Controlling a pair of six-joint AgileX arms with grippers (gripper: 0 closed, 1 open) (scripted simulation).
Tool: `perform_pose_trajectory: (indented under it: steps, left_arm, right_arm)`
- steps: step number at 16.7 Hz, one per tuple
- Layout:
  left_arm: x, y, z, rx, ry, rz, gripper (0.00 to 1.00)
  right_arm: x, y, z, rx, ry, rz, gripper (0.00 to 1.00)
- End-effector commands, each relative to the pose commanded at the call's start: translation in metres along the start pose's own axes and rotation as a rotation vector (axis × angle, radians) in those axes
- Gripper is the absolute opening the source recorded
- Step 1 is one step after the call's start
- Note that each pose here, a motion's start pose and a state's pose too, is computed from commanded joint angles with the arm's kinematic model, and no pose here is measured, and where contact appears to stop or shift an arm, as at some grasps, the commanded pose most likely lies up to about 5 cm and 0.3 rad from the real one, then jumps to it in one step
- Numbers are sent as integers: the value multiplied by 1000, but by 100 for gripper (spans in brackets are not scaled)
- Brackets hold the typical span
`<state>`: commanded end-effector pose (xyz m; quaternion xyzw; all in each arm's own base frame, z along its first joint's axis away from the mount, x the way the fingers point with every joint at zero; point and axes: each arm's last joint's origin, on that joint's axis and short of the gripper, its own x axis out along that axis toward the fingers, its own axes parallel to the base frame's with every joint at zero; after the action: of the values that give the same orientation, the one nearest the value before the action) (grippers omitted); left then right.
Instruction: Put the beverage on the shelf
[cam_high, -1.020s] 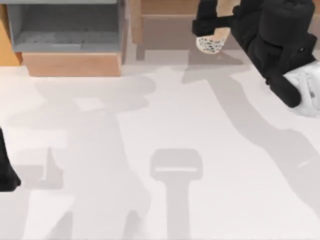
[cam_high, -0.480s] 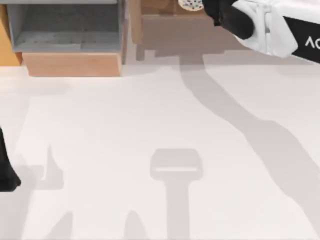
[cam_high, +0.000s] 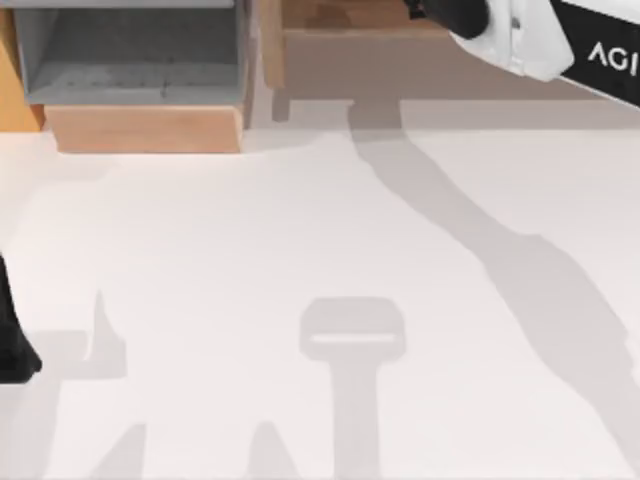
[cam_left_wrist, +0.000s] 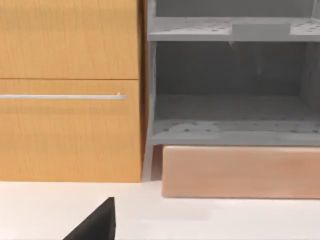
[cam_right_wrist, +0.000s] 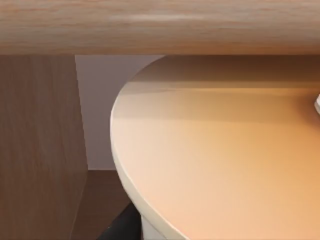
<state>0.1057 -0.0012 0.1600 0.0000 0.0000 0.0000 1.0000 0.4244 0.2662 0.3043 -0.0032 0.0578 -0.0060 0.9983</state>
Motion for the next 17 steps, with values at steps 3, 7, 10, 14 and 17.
perform_pose_trajectory:
  steps: [3,7,10,14,17]
  left_arm:
    - [0,0,0,0,0,0,100]
    - [0,0,0,0,0,0,100]
    - [0,0,0,0,0,0,100]
    - [0,0,0,0,0,0,100]
    - [0,0,0,0,0,0,100]
  right_arm:
    - [0,-3,1,5,-1,-4,0]
    - [-14,1,-7,-21,57,-22,0]
    - [-19,5,-15,-62,91,-26,0]
    - [3,3,-20,-76,70,-25,0]
    - [28,0,-24,-35,22,-14,0]
